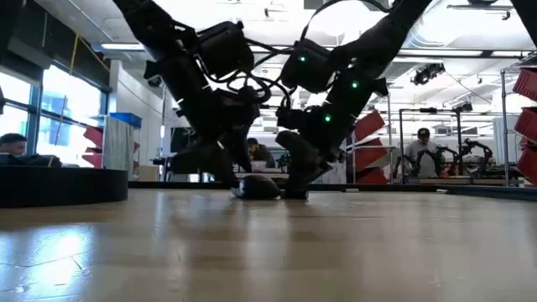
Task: Insert battery
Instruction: Insert the black battery into the black computer mouse
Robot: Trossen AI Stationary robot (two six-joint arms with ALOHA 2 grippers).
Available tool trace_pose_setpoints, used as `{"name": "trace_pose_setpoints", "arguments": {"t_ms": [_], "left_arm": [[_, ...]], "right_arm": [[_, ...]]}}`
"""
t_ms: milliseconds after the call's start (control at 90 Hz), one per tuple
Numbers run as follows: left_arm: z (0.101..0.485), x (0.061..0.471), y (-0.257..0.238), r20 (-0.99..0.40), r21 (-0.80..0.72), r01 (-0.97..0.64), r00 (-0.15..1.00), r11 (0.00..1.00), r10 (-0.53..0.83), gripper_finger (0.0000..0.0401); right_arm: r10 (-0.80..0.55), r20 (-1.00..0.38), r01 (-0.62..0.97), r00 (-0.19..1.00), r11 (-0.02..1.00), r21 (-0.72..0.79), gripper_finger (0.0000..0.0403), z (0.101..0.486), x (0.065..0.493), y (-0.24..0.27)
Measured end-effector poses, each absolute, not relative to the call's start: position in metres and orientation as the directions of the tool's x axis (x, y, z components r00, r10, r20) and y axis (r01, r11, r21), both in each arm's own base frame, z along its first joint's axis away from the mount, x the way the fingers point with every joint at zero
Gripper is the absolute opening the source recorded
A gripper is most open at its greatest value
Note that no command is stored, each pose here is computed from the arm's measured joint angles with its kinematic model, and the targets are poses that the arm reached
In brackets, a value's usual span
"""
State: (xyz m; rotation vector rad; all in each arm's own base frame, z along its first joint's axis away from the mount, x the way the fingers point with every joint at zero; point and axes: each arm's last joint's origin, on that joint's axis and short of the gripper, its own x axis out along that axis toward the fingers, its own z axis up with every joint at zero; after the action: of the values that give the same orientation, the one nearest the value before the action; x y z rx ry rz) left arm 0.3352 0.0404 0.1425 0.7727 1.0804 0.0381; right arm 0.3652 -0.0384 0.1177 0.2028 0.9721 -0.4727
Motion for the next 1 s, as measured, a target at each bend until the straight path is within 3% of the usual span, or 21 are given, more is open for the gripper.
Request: {"name": "trace_pose_setpoints", "arguments": {"t_ms": [300, 644, 1000], "left_arm": [[0.145, 0.337, 0.052, -0.763, 0.596, 0.332, 0.518, 0.731, 0.387, 0.022], [0.135, 0.337, 0.065, -0.8, 0.518, 0.326, 0.513, 0.791, 0.312, 0.022], [0.135, 0.336, 0.035, -0.836, 0.489, 0.336, 0.444, 0.805, 0.323, 0.022]], "right_arm": [[-0.292, -0.829, 0.469, 0.478, 0.882, -0.04, 0.0107, 0.117, 0.366, -0.038], [-0.266, -0.742, 0.499, 0.616, 0.86, 0.106, 0.011, 0.097, 0.352, -0.036], [-0.274, -0.765, 0.476, 0.582, 0.878, 0.048, 0.011, 0.098, 0.352, -0.044]]}}
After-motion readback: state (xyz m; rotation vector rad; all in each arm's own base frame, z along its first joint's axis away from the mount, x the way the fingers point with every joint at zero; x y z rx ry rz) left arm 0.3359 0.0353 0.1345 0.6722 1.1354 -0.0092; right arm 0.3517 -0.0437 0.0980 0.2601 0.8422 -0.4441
